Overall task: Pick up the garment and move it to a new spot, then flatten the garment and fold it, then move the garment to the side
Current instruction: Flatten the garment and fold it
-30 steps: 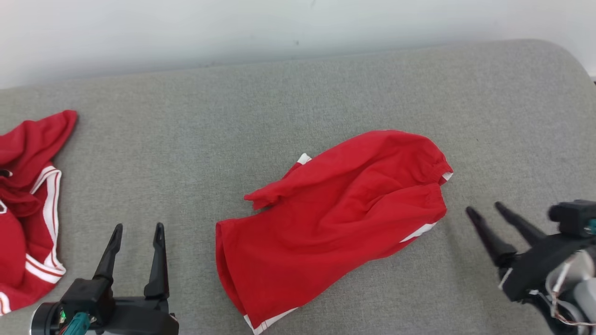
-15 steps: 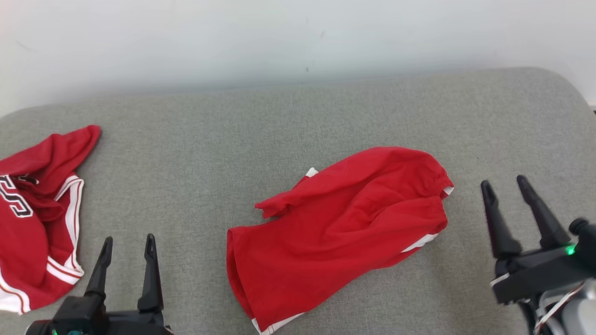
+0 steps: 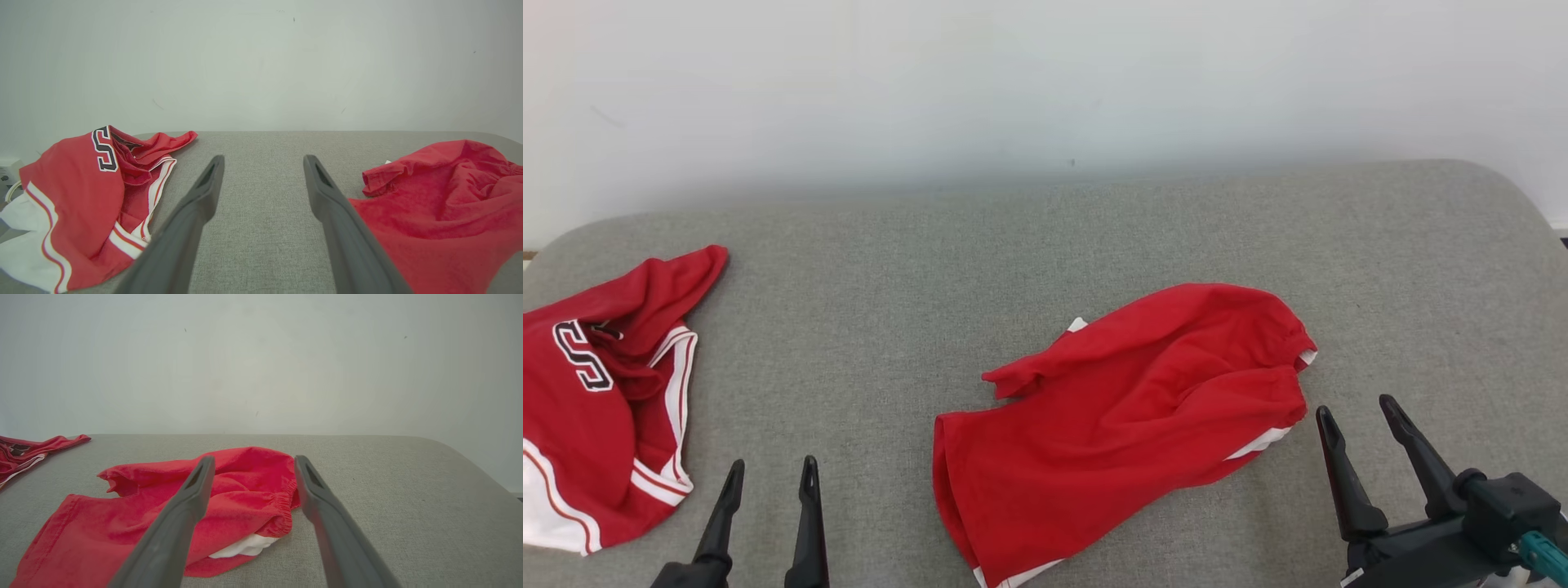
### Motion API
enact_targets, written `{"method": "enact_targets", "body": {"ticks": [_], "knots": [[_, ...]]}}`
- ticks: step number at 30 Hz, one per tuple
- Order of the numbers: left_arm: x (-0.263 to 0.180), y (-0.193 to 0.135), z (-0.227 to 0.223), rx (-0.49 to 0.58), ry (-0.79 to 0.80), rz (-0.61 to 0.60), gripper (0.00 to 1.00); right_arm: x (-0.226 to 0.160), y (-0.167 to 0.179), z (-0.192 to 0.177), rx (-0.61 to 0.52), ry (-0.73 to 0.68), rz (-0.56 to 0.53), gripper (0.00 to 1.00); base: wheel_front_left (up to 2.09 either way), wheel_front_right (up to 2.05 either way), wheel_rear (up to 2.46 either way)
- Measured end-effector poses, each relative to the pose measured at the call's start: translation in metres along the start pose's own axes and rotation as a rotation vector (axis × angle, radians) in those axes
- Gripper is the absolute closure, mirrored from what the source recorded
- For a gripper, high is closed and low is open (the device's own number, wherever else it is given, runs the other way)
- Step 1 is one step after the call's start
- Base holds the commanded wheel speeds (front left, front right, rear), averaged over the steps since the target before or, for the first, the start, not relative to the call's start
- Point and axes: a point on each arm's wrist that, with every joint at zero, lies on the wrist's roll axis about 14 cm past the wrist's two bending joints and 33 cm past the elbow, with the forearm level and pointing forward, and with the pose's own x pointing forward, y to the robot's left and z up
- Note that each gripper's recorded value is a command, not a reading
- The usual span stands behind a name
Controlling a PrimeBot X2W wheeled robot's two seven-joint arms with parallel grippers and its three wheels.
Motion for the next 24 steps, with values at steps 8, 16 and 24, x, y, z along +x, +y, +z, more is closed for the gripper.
{"method": "enact_targets", "body": {"ticks": [8, 16, 24], "knots": [[-0.008, 0.0, -0.002, -0.003, 0.013, 0.001, 0.0, -0.003, 0.004, 0.002, 0.009, -0.003, -0.006, 0.0, 0.0, 0.0, 0.0], [-0.01, 0.003, -0.004, -0.003, 0.02, 0.005, 0.0, -0.001, 0.008, 0.004, 0.012, -0.007, 0.002, 0.0, 0.0, 0.0, 0.0], [-0.018, -0.038, -0.028, -0.058, 0.139, -0.145, 0.0, 0.002, 0.01, -0.004, 0.02, 0.024, 0.013, 0.0, 0.0, 0.0, 0.0]]}}
